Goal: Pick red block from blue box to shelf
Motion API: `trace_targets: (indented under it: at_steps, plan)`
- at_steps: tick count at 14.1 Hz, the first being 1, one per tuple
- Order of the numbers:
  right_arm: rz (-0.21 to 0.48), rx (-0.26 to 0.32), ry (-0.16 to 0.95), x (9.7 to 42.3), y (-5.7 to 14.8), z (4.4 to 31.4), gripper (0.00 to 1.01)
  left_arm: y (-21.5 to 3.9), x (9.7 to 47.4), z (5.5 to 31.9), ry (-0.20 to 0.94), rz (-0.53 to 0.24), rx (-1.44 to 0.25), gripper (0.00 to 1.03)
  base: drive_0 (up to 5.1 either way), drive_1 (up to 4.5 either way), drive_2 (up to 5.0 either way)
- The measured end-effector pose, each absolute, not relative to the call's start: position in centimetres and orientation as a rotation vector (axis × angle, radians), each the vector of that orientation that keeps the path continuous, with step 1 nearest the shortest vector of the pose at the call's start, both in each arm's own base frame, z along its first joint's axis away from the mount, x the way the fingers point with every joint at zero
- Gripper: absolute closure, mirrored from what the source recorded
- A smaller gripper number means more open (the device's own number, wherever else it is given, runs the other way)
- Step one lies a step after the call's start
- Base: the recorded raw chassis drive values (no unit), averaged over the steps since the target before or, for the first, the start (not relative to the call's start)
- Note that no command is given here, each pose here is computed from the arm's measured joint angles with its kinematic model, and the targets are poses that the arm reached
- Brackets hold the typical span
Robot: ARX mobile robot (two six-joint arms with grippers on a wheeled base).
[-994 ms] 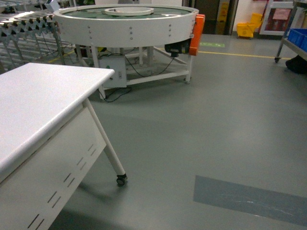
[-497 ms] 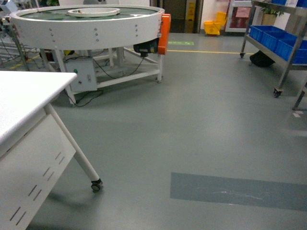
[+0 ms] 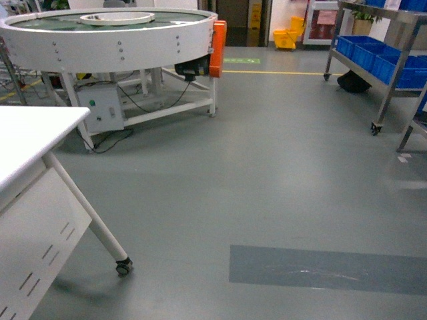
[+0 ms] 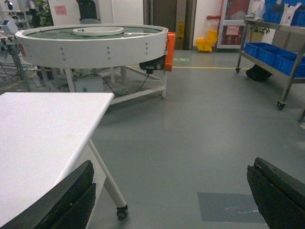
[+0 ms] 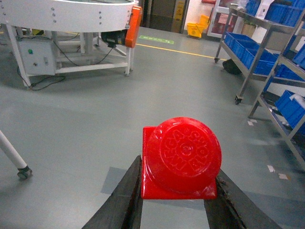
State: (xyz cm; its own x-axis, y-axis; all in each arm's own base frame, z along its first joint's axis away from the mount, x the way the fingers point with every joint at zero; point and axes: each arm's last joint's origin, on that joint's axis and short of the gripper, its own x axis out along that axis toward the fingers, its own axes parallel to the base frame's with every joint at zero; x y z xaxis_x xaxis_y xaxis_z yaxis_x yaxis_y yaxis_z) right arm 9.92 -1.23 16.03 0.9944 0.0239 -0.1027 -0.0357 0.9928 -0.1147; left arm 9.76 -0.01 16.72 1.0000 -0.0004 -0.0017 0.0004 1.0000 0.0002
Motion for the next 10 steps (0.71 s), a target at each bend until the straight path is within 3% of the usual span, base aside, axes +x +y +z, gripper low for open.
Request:
trace_targets:
  at_steps: [10]
  plan:
    - [0.031,-0.117,0.101,9.91,-1.23,16.04,0.72,-0.01,9.76,16.77,-0.004,0.0,0.0,0.05,0.0,4.05,-4.1]
